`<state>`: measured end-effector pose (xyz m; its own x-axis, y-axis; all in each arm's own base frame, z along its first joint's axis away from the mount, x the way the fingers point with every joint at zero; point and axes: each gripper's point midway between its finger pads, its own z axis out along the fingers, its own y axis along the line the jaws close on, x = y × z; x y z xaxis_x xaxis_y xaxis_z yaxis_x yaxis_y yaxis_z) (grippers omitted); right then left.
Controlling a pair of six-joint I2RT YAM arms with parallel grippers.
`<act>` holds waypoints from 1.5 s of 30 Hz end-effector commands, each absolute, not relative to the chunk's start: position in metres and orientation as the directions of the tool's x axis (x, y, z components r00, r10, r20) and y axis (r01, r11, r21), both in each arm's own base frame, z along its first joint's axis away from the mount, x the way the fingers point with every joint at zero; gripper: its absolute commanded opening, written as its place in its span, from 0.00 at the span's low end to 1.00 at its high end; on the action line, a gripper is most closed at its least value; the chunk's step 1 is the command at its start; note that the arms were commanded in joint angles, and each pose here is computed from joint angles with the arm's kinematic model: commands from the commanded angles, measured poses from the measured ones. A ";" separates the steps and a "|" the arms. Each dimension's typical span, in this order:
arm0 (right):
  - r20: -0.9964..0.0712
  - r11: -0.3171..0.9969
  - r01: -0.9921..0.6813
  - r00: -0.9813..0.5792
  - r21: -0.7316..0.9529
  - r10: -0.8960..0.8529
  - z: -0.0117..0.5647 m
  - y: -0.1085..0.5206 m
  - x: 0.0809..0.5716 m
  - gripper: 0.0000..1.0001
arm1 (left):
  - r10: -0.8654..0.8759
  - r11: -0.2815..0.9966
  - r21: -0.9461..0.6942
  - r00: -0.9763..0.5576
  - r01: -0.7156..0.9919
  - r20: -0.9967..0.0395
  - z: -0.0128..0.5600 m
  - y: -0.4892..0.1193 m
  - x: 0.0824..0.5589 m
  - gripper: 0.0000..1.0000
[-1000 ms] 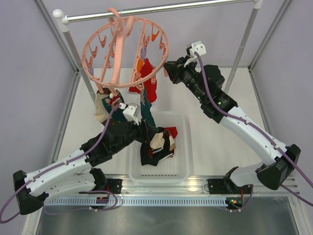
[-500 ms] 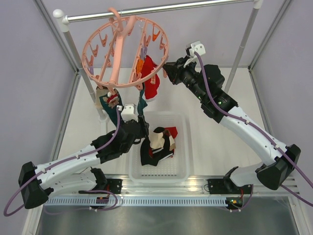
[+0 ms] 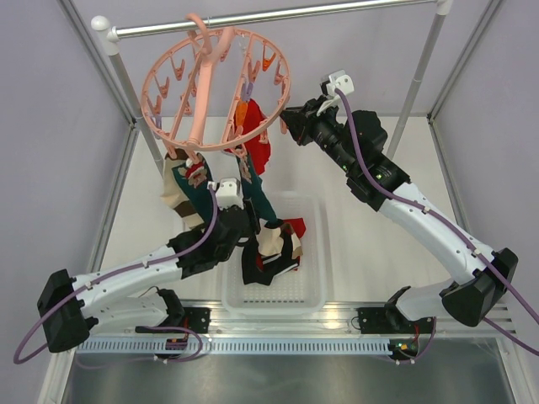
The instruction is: Remove the socks clipped to the hanger
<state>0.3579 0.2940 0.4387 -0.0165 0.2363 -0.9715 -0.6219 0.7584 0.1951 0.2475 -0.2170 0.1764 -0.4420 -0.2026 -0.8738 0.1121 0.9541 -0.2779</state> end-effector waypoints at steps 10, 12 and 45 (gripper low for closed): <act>-0.956 0.741 -0.637 0.022 0.212 0.293 0.470 0.289 0.353 0.06 | -0.205 0.896 -0.327 -0.372 0.300 -0.905 0.206 -0.245 0.245 0.63; -0.955 0.738 -0.638 0.015 0.218 0.295 0.469 0.290 0.353 0.06 | -0.201 0.910 -0.314 -0.375 0.270 -0.905 0.201 -0.244 0.249 0.63; -0.952 0.713 -0.656 -0.025 0.247 0.306 0.455 0.279 0.328 0.24 | -0.124 0.914 -0.277 -0.445 0.296 -0.887 0.200 -0.287 0.257 0.02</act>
<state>0.3411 0.2872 0.4382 -0.0441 0.2562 -0.9656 -0.6446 0.7312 0.2234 0.2551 -0.2624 0.1763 -0.4615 -0.1151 -0.8797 0.2192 0.9460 -0.2388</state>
